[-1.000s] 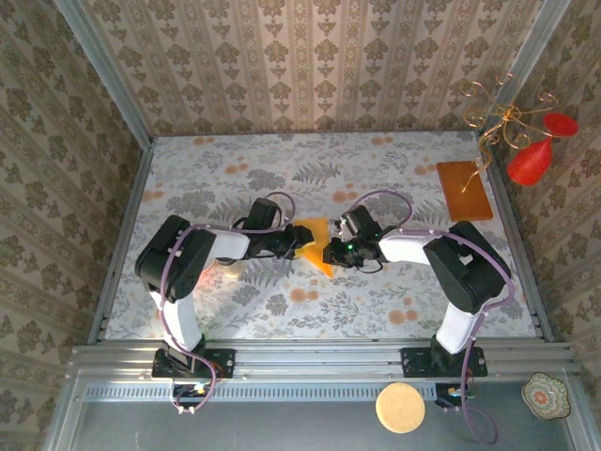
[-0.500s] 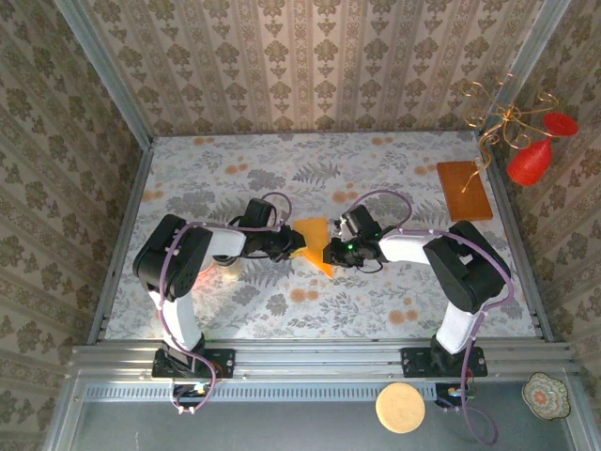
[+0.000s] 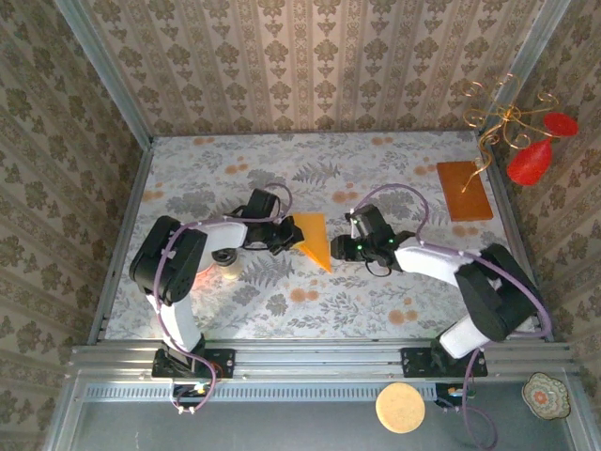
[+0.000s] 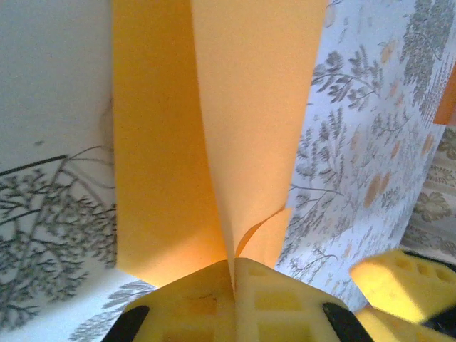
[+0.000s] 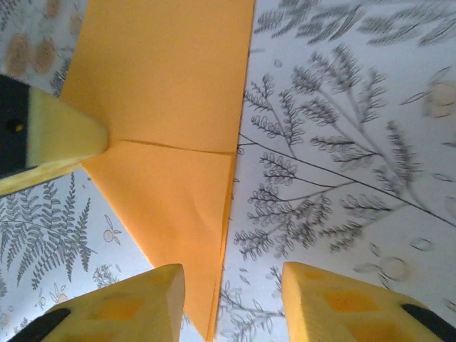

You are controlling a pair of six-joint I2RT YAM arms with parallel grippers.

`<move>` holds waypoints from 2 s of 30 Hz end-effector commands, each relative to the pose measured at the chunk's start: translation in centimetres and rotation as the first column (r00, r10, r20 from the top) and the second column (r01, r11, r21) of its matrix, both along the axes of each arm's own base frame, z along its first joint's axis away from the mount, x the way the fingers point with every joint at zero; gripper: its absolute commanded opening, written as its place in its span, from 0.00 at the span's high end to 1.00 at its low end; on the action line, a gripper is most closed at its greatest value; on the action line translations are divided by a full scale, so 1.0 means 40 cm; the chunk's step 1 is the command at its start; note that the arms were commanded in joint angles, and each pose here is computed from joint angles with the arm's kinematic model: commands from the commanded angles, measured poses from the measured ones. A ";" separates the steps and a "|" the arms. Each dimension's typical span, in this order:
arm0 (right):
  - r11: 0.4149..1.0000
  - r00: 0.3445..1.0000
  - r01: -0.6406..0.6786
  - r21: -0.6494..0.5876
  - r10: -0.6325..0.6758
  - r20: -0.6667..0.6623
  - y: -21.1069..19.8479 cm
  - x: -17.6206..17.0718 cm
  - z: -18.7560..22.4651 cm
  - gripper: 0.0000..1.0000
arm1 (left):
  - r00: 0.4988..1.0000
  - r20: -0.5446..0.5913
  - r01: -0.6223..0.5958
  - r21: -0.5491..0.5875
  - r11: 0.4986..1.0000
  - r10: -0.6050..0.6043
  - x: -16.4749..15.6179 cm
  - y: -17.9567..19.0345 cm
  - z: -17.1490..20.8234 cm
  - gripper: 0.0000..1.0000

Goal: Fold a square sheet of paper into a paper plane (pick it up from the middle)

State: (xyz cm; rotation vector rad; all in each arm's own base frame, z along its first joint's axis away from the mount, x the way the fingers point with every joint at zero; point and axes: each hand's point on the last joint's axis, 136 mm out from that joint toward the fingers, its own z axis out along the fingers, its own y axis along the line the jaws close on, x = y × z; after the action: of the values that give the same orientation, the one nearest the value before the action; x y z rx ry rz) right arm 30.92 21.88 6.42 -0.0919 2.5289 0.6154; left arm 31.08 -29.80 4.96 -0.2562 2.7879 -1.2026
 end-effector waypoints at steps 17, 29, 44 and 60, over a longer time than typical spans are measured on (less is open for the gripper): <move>0.938 0.956 -0.141 -0.318 0.212 0.202 0.120 -0.033 -0.025 0.54 | 0.995 -0.047 -0.082 0.084 0.993 0.086 0.004 -0.034 0.050 0.95; 0.926 0.955 -0.111 -0.360 0.199 0.218 0.145 0.013 -0.059 0.61 | 0.995 -0.057 -0.076 0.077 0.994 0.081 0.000 -0.039 0.052 0.94; 0.910 0.951 -0.075 -0.409 0.188 0.245 0.129 0.033 -0.062 0.69 | 0.995 -0.063 -0.066 0.076 0.995 0.071 -0.005 -0.039 0.050 0.94; 0.877 0.953 -0.067 -0.475 0.198 0.231 0.096 0.028 -0.082 0.68 | 0.996 -0.063 -0.059 0.082 0.995 0.064 -0.004 -0.039 0.053 0.93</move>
State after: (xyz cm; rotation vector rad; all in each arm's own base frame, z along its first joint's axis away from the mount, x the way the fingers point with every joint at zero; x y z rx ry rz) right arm 31.80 26.46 3.47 -0.4825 2.3578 0.1062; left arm 30.97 -30.98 6.40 -0.3843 2.8452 -1.0734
